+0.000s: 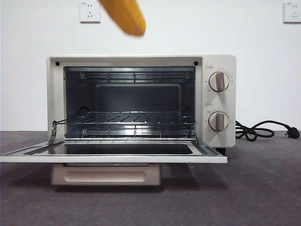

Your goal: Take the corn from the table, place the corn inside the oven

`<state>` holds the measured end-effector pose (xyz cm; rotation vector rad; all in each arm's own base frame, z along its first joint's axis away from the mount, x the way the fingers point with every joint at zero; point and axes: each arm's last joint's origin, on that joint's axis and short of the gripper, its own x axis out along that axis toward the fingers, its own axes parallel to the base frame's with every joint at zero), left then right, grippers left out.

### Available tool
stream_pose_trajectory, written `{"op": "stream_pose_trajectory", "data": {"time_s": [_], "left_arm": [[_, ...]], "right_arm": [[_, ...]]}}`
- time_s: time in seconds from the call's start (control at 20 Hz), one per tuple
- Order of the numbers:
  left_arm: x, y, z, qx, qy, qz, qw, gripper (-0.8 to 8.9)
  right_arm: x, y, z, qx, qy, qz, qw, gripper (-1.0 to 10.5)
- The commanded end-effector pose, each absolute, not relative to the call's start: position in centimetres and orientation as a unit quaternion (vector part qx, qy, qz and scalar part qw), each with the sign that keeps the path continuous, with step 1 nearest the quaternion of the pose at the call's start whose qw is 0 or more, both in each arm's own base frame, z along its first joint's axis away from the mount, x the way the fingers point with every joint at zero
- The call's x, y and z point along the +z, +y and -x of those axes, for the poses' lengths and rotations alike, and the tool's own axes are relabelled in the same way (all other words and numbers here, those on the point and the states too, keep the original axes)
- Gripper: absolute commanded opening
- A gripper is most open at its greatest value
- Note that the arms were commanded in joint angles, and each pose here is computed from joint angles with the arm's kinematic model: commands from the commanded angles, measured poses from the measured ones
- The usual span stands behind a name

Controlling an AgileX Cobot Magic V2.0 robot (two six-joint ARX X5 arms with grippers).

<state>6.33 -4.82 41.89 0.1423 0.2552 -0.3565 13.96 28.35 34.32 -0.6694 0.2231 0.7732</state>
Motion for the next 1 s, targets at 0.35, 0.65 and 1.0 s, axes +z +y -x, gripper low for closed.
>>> {"op": "stream_pose_trajectory", "data": {"time_s": [0.35,0.65,1.0], "left_arm": [[41.7,-4.7,-6.3,-0.162,0.131,-0.073,0.975,-0.06],[41.8,-4.7,-6.3,-0.151,0.129,-0.077,0.977,-0.06],[41.8,-4.7,-6.3,-0.151,0.128,-0.081,0.977,-0.06]], "right_arm": [[29.5,32.5,-16.2,0.317,0.089,0.434,0.839,-0.1],[25.9,34.7,-17.5,0.267,0.085,0.497,0.821,-0.1],[22.6,35.7,-19.7,0.217,0.093,0.528,0.816,-0.1]]}}
